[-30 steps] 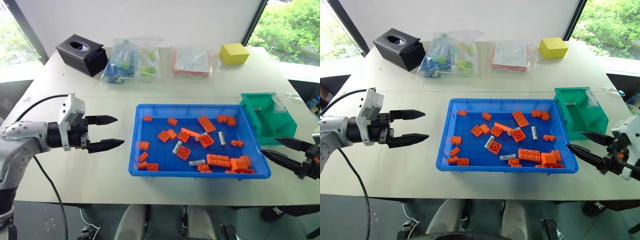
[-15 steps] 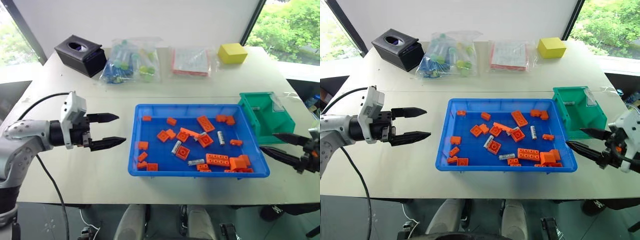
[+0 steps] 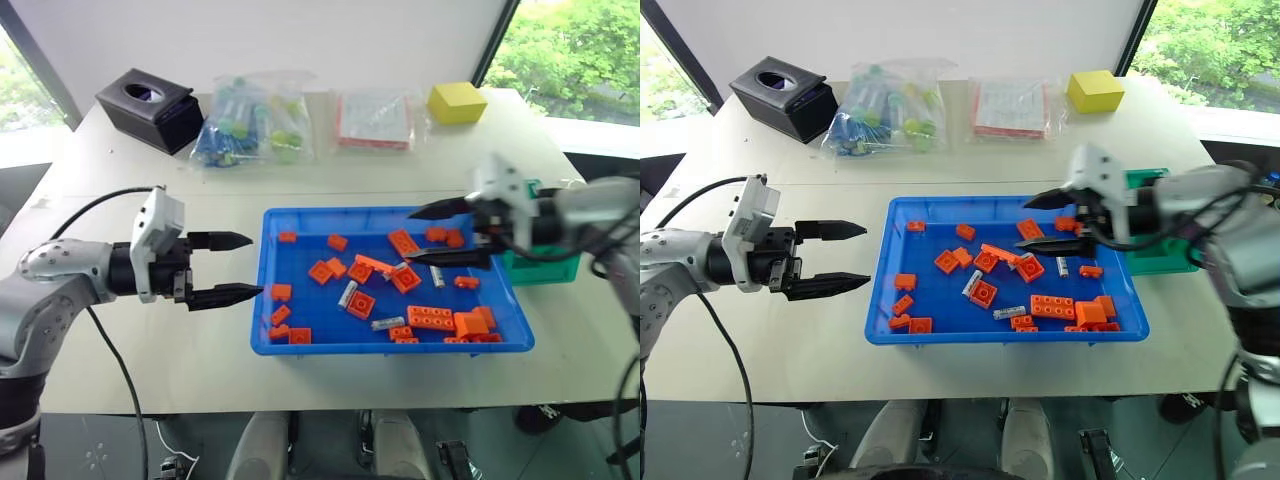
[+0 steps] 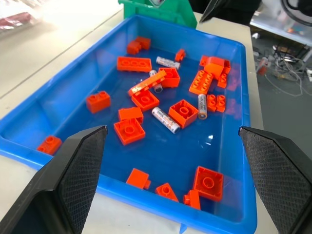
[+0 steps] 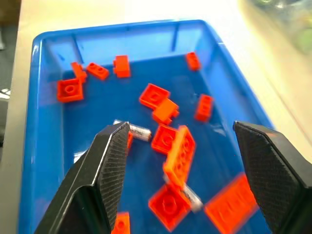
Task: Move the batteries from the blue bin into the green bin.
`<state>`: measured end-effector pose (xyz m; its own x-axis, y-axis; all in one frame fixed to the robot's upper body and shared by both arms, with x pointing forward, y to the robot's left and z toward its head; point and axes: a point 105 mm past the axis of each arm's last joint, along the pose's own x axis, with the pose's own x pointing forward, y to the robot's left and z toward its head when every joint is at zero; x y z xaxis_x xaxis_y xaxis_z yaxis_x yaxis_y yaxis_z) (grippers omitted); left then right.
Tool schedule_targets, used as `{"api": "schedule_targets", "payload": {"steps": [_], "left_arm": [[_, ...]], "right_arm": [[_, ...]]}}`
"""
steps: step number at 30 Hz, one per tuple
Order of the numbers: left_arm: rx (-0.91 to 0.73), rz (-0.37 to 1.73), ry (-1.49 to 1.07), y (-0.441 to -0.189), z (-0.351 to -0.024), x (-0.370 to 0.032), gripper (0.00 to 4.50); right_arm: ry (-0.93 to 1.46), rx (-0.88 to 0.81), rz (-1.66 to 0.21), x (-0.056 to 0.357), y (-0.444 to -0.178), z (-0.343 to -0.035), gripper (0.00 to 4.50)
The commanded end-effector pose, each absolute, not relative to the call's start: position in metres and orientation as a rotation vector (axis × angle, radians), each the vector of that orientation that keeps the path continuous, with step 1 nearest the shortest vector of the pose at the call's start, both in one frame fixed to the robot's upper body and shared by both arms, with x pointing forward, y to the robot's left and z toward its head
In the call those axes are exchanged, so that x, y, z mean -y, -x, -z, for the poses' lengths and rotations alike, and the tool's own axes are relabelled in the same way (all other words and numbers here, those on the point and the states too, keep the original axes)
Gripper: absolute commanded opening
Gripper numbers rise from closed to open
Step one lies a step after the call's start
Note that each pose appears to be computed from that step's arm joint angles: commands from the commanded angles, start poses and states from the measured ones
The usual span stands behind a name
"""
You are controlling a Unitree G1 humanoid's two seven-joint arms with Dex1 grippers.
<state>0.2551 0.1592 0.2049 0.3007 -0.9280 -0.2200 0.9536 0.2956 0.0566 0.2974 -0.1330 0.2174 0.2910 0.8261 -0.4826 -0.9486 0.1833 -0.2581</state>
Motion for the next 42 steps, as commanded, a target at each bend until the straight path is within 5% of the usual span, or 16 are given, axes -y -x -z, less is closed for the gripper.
{"api": "schedule_targets", "payload": {"steps": [1, 24, 31, 42], "left_arm": [[-0.123, 1.265, -0.219, -0.249, -0.213, -0.157, 4.5], [-0.084, 1.197, -0.2, -0.247, -0.217, -0.158, 4.5], [-0.074, 1.185, -0.197, -0.245, -0.22, -0.158, 4.5], [-0.058, 1.185, -0.196, -0.25, -0.227, -0.157, 4.5]], "right_arm": [[0.644, -0.312, -1.396, 0.104, -0.287, -0.197, 3.48], [1.378, -0.002, -1.695, 0.064, -0.346, -0.176, 3.48], [1.451, 0.149, -1.751, 0.056, -0.338, -0.164, 3.48], [1.464, 0.165, -1.795, 0.055, -0.329, -0.151, 3.48]]}}
